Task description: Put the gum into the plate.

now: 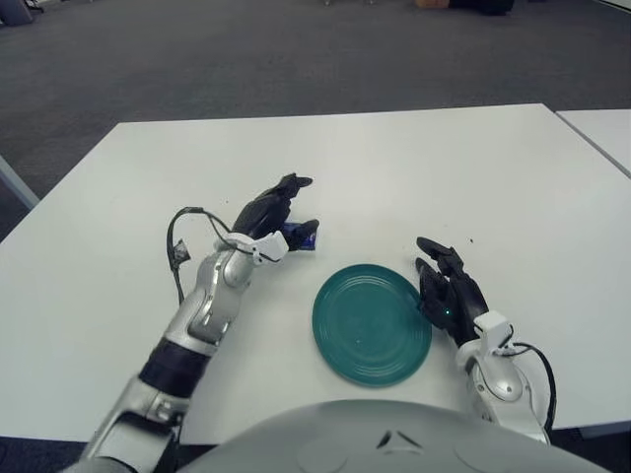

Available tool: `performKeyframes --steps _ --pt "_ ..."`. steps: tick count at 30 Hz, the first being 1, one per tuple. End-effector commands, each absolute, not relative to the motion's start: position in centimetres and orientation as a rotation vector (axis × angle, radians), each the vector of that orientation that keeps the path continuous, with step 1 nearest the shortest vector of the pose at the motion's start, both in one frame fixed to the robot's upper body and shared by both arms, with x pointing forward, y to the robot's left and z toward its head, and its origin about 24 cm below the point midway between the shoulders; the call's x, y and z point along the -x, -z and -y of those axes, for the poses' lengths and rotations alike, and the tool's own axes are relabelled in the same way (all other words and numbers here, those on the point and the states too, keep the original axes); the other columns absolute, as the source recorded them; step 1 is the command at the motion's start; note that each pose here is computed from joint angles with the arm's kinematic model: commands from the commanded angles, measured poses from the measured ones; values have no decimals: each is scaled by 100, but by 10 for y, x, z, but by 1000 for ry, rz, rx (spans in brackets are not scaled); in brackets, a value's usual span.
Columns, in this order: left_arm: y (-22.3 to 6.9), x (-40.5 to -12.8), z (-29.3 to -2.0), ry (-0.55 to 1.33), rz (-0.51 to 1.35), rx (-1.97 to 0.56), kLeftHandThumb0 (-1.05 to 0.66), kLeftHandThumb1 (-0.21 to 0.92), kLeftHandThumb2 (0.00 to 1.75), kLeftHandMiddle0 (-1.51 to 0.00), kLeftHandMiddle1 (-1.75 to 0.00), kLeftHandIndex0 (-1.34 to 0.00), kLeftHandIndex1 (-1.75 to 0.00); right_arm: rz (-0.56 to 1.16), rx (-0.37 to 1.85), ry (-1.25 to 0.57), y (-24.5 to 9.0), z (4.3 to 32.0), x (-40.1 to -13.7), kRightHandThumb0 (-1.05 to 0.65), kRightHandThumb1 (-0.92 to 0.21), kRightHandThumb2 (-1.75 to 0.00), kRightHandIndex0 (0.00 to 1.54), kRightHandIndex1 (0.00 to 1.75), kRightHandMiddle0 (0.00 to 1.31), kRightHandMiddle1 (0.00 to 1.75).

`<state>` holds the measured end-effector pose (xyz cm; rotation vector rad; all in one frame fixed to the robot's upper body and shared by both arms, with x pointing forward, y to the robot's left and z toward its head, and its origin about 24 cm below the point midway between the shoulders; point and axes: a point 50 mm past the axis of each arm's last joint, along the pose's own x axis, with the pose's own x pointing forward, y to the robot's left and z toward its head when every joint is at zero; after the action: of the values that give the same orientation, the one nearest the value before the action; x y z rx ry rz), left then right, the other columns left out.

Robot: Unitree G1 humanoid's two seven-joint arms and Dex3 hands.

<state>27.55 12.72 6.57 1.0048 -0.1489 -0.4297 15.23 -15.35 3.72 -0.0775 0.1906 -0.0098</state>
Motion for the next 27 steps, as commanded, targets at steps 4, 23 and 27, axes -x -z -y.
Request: performKeyframes --steps 4,23,27 --pt "-54 -293 -120 602 163 -1149 -81 92 35 -30 -1 -1 -105 -252 96 34 -30 158 -134 -67 -92 -93 30 1 0 63" --pt "-23 -302 -112 864 7 -1330 -66 72 54 -34 -3 -7 -100 -234 93 55 -31 155 -130 -66 -92 -93 31 1 0 64" --pt "-17 -302 -116 883 -4 -1375 -68 73 55 -33 -3 -6 -100 -235 97 65 -32 155 -129 -66 -92 -93 31 1 0 64"
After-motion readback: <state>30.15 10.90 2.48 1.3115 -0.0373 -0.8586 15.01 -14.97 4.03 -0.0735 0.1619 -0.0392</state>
